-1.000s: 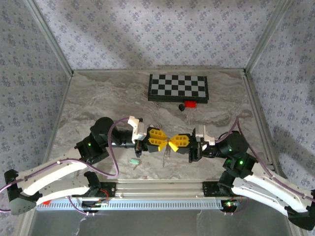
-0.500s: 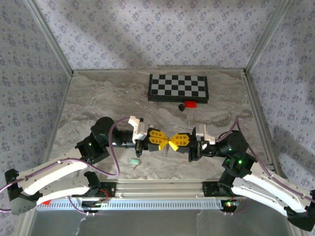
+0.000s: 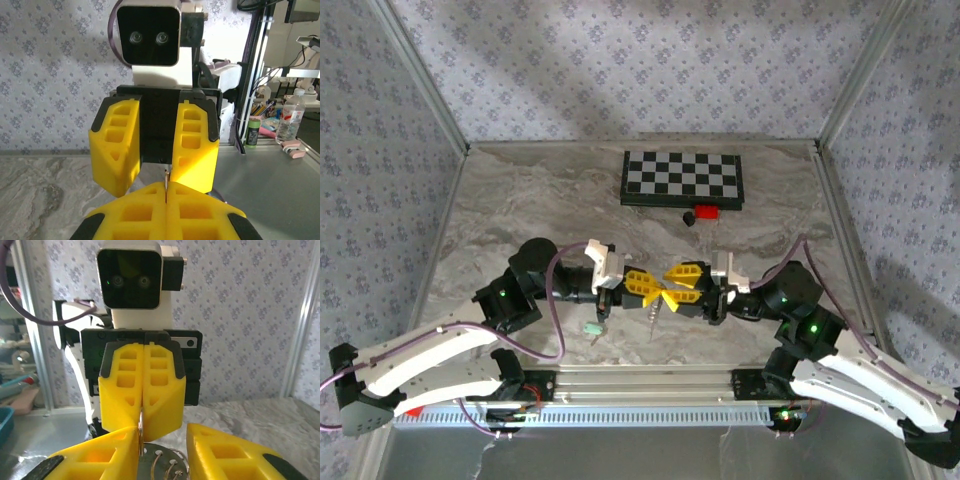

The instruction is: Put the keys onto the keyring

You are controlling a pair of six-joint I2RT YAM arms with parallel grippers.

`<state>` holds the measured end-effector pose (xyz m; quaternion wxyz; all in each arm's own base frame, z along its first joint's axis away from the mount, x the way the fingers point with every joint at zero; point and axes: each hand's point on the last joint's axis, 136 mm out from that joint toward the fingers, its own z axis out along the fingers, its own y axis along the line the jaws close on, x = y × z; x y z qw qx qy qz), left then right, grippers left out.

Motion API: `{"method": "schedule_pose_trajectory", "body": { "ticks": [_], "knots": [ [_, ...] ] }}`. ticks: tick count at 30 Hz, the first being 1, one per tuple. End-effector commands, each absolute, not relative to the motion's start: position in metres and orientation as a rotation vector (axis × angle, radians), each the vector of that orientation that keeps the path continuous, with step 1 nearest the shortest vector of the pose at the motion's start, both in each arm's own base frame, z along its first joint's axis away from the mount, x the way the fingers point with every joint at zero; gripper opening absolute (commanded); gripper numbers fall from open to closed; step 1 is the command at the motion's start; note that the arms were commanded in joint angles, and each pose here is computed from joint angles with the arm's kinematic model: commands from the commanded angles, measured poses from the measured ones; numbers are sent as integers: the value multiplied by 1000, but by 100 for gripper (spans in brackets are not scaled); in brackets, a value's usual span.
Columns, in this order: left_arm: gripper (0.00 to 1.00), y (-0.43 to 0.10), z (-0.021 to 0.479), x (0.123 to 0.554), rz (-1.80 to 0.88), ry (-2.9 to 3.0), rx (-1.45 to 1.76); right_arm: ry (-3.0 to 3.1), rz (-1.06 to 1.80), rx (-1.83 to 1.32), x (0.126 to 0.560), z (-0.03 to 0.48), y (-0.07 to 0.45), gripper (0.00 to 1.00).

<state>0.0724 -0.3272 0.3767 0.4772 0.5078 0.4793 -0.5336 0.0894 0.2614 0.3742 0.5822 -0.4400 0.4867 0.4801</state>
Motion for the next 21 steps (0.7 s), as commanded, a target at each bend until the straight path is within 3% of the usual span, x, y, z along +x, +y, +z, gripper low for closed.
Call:
{"method": "schedule_pose_trajectory", "body": {
  "ticks": [1,13,19,21],
  "knots": [
    [0,-325,394,67,-1278,1112,1264,1170,984,-1059,93,374,255,30],
    [0,-333,386,71,-1247,1149,1303,1194,937,-1093,93,365,256,16],
    [0,-333,386,71,-1244,1151,1305,1186,937,-1088,92,366,254,0],
    [12,-332,385,72,-1235,1155,1297,1173,947,-1079,91,368,252,0]
  ]
}}
